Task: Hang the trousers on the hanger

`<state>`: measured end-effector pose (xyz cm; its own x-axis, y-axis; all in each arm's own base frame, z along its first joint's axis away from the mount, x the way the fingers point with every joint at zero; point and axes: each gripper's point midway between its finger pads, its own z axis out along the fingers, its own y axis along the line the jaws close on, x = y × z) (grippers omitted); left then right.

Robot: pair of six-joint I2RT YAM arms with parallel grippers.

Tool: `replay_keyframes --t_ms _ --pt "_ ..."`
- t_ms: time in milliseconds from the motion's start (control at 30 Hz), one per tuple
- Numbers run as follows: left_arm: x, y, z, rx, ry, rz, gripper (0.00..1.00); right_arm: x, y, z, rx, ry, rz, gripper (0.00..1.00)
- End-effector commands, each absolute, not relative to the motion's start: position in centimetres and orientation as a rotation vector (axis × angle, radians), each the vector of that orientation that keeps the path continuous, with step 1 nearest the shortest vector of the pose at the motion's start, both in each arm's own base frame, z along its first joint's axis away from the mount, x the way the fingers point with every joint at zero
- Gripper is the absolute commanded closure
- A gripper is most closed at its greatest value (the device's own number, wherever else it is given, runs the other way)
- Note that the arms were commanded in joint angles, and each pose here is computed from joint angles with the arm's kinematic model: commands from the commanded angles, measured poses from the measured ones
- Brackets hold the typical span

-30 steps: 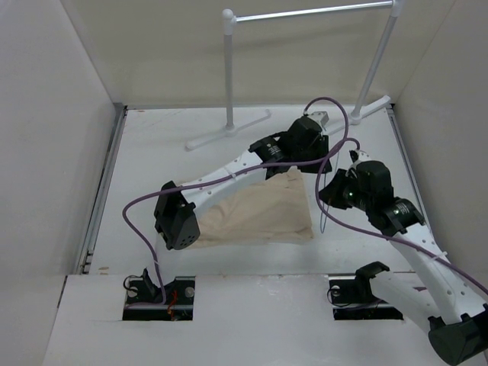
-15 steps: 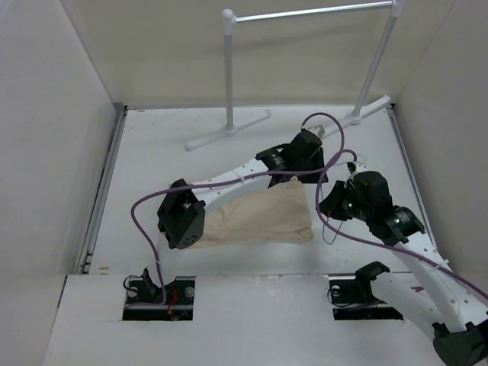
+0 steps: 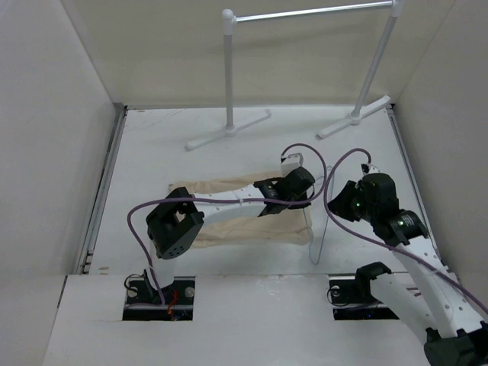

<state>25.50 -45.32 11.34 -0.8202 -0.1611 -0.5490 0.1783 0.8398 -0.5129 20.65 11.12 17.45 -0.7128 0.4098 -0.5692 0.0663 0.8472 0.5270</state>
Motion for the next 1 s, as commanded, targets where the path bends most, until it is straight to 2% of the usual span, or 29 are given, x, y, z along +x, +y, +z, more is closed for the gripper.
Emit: replay_keyframes --t_ms 0,67,100,267,367,467,567,633,700,800,867,967 --pt "26.2 -45.5 16.2 -0.160 2.227 -0.819 1.00 23.4 11.7 15.5 0.430 2.294 0.648 0.84" --pt "26.0 -45.1 15.5 -0.179 2.205 -0.764 1.00 25.1 12.3 13.9 0.438 2.303 0.642 0.83" --pt "25.9 -45.0 15.0 -0.183 2.198 -0.741 1.00 25.7 12.6 13.0 0.439 2.314 0.636 0.80" --pt "26.8 -44.2 13.4 -0.226 2.169 -0.659 1.00 28.1 13.4 9.8 0.499 2.328 0.645 0.42" --pt "27.5 -43.5 12.5 -0.248 2.160 -0.622 1.00 28.3 13.9 7.3 0.531 2.377 0.658 0.34" --pt "27.9 -42.8 11.7 -0.259 2.160 -0.588 1.00 28.0 14.6 5.2 0.554 2.421 0.689 0.32" --pt "27.9 -42.3 10.8 -0.264 2.167 -0.572 1.00 27.2 15.8 3.9 0.553 2.460 0.751 0.34" --pt "27.8 -42.2 10.2 -0.258 2.178 -0.560 1.00 27.1 15.9 3.2 0.570 2.469 0.764 0.38" --pt "27.7 -42.1 9.7 -0.254 2.188 -0.549 1.00 27.1 16.4 2.8 0.563 2.475 0.791 0.50" --pt "27.5 -41.4 9.3 -0.253 2.193 -0.525 1.00 27.6 16.2 3.4 0.597 2.456 0.812 0.80" --pt "27.8 -40.5 9.6 -0.267 2.179 -0.508 1.00 28.3 16.1 5.3 0.607 2.382 0.852 0.87" --pt "28.4 -38.3 10.1 -0.292 2.167 -0.461 1.00 29.0 15.3 8.8 0.634 2.267 0.892 0.89"
